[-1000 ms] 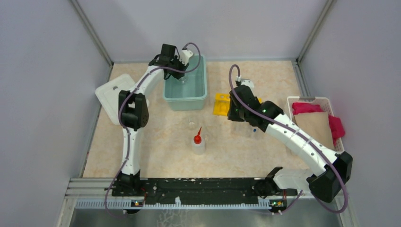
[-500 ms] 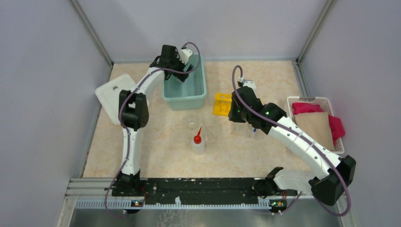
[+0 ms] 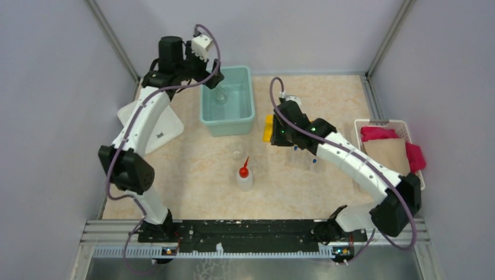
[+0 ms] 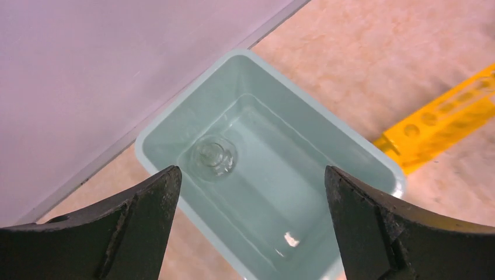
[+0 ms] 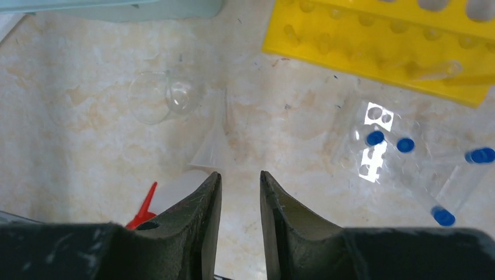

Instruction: Organize the chemistry lab equipment

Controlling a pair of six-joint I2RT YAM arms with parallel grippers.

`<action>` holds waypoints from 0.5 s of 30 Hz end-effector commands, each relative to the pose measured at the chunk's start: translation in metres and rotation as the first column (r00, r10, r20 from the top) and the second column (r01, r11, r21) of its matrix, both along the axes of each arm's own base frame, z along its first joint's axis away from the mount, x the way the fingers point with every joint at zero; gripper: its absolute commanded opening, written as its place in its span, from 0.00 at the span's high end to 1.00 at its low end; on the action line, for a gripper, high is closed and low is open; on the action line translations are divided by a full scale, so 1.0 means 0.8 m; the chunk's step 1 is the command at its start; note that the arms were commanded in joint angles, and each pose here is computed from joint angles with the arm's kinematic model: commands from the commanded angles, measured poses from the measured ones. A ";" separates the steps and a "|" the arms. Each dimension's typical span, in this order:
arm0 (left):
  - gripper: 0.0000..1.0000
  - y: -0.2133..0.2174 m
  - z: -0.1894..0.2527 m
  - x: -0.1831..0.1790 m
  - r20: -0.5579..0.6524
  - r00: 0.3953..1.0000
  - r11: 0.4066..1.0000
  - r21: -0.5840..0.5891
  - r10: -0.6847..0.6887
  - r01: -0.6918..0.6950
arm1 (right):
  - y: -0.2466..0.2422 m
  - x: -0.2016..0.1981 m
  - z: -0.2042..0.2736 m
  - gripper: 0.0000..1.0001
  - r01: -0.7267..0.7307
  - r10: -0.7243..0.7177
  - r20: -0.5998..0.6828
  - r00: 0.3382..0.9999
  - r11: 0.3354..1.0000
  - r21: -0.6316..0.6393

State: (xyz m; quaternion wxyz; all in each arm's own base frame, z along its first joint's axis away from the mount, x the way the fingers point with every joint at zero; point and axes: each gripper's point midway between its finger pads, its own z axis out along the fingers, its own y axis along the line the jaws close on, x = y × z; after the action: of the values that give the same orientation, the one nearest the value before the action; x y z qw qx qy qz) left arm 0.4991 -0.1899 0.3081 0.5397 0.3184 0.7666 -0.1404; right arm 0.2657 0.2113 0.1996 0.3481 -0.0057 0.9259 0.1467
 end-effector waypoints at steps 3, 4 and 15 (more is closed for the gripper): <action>0.07 0.052 -0.036 -0.071 -0.234 0.972 0.987 -0.149 0.020 -0.056 | 0.093 0.046 0.022 0.67 -0.165 0.163 0.062 0.985 0.986 0.025; 0.08 0.062 -0.044 -0.076 -0.251 0.967 0.987 -0.146 0.034 -0.073 | 0.103 0.051 0.016 0.67 -0.181 0.181 0.052 0.982 0.983 0.013; 0.16 0.098 -0.121 -0.097 -0.383 0.920 0.980 -0.137 0.082 -0.144 | 0.171 0.091 -0.077 0.67 -0.278 0.275 -0.070 0.959 0.960 -0.037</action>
State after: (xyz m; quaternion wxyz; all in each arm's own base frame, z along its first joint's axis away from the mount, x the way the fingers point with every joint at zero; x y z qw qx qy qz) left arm 0.4236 -0.1073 0.2081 0.4121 0.1958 0.8656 -0.2062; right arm 0.3251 0.3255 0.1272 0.2748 -0.1186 0.9422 0.1507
